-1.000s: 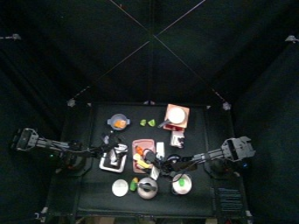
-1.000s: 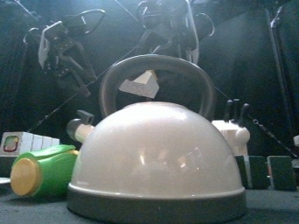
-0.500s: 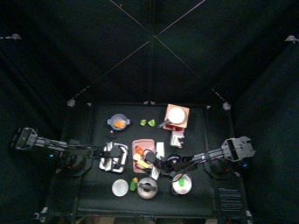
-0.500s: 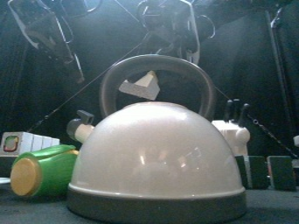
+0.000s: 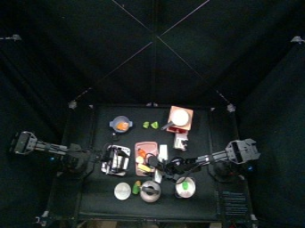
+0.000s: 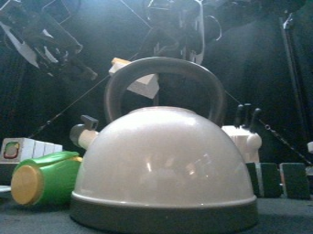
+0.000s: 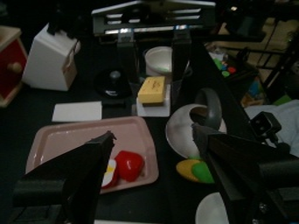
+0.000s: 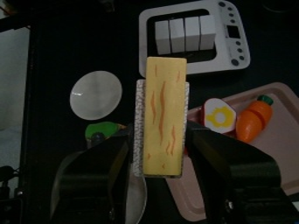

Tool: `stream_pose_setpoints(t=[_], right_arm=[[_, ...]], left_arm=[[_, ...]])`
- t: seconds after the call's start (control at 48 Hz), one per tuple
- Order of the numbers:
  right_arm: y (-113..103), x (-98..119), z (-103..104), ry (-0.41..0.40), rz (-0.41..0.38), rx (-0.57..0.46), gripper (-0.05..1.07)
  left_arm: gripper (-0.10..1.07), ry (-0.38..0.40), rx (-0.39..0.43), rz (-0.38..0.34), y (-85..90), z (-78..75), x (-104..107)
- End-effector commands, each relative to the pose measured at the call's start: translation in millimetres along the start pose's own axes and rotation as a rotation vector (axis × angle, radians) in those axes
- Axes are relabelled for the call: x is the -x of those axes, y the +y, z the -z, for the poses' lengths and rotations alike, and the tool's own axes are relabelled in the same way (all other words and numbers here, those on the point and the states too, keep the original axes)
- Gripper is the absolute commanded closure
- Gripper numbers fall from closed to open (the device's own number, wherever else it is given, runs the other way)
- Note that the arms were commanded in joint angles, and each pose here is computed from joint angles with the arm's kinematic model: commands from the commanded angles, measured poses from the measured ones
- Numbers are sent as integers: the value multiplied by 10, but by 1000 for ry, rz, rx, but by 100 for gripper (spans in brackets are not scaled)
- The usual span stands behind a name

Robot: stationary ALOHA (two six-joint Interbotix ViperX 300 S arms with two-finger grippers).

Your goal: Hand over egg sushi

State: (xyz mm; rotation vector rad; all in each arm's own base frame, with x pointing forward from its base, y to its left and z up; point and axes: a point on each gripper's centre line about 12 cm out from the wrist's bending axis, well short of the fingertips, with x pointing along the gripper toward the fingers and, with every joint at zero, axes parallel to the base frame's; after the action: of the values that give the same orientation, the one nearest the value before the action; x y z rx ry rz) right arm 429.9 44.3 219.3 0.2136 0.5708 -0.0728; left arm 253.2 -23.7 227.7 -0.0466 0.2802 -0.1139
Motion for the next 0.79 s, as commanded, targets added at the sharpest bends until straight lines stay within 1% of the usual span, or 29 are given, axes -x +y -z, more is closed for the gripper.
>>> stream_pose_setpoints(t=[0.0,0.125,0.25,0.521,0.771], right_arm=[[27,74,-156,-49,-18,34,42],[40,62,-177,-56,-24,52,42],[52,33,-195,-59,-27,55,42],[65,-37,-163,-46,-26,56,42],[65,-37,-163,-47,-26,61,42]], left_arm=[[-5,-50,-34,30,-36,-47,-51],[-5,-34,-56,40,-43,-29,-130],[-5,-12,-54,42,-39,-13,-245],[-5,-22,-42,49,-39,-97,-474],[-5,6,-37,55,-46,-43,-633]])
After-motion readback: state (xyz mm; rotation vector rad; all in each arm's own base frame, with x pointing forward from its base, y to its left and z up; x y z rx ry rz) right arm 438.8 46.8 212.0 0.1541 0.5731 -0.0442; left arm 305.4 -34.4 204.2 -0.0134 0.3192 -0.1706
